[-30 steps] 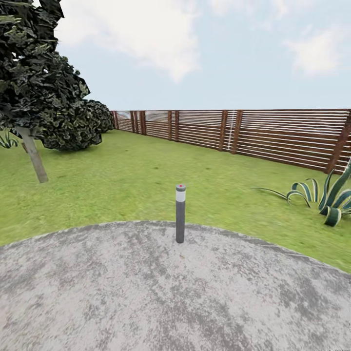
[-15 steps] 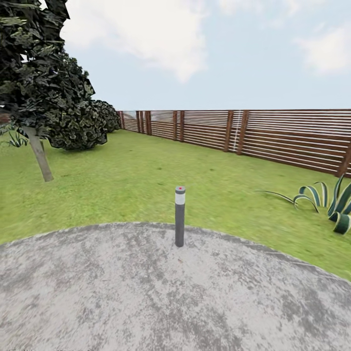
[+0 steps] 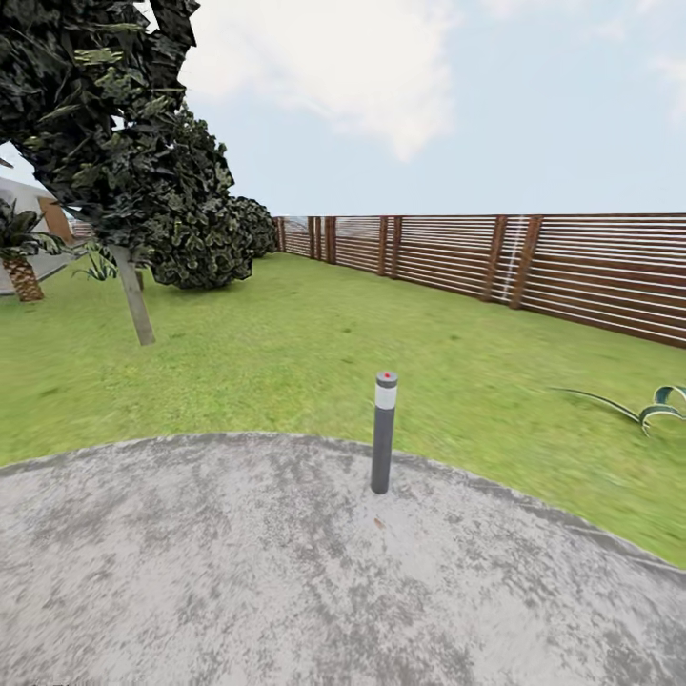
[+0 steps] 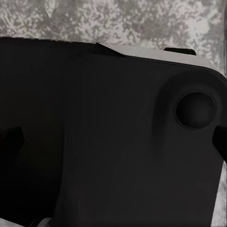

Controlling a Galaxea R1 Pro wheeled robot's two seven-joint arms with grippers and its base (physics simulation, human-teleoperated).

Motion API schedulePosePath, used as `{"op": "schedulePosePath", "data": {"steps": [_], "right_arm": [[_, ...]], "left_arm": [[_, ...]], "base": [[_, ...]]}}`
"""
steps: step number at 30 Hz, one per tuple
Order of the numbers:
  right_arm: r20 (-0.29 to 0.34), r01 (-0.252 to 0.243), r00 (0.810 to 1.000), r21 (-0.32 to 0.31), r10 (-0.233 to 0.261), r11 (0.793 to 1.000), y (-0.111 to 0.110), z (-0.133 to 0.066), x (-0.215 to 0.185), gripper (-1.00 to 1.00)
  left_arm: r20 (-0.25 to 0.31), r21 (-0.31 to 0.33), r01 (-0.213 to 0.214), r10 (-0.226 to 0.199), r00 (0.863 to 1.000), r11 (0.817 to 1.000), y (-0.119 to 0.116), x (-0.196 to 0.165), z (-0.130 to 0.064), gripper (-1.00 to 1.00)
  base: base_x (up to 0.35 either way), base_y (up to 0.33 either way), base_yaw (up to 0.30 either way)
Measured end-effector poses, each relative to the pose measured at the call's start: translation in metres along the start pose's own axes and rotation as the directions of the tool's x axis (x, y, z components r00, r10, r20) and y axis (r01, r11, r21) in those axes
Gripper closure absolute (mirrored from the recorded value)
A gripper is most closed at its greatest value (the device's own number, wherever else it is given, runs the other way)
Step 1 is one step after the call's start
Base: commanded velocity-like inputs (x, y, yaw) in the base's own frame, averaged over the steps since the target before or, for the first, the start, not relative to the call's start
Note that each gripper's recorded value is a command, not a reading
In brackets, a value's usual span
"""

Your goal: Take the three Easter eggs out of the wicker basket on the lawn in the garden, then place them on the lawn next to a single tree (choose any tree) so that all three eggs are next to the same tree and none are left in the basket.

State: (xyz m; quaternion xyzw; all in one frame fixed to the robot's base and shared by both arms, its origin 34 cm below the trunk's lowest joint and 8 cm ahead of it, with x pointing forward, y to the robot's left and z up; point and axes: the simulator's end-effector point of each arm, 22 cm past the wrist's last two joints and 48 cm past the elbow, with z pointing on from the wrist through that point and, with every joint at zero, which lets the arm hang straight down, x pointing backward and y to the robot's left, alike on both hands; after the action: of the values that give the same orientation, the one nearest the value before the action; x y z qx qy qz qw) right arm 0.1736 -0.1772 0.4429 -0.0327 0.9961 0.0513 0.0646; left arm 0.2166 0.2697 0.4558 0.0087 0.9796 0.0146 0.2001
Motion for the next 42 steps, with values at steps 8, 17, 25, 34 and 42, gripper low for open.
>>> {"op": "schedulePosePath", "data": {"steps": [8,17,25,34,42], "right_arm": [[0.000,-0.002,1.000,0.001,0.002,1.000,-0.0006,0.0000,0.0001,-1.00],[-0.003,0.000,1.000,-0.001,0.000,1.000,0.0006,0.0000,0.0011,-1.00],[-0.007,-0.001,1.000,-0.001,0.001,1.000,0.0008,-0.0001,0.0026,-1.00],[-0.008,-0.003,1.000,0.000,0.003,1.000,-0.0004,-0.0001,0.0030,-1.00],[-0.008,-0.006,1.000,0.002,0.006,1.000,-0.0007,-0.0001,0.0031,-1.00]], "left_arm": [[0.000,0.000,0.001,-0.001,1.000,1.000,0.0001,-0.0001,0.0000,-1.00],[-0.003,0.000,0.001,-0.001,1.000,1.000,0.0001,0.0010,-0.0002,-1.00],[-0.006,0.000,0.001,-0.001,1.000,1.000,0.0001,0.0023,-0.0005,-1.00],[-0.007,0.000,0.001,-0.001,1.000,1.000,0.0000,0.0027,-0.0006,-1.00],[-0.008,0.000,0.000,0.000,1.000,1.000,0.0000,0.0030,-0.0006,-1.00]], "base": [[0.195,-0.055,0.048],[0.196,-0.004,0.202],[0.199,0.000,0.268],[0.200,0.000,0.140],[0.200,0.000,0.184]]}}
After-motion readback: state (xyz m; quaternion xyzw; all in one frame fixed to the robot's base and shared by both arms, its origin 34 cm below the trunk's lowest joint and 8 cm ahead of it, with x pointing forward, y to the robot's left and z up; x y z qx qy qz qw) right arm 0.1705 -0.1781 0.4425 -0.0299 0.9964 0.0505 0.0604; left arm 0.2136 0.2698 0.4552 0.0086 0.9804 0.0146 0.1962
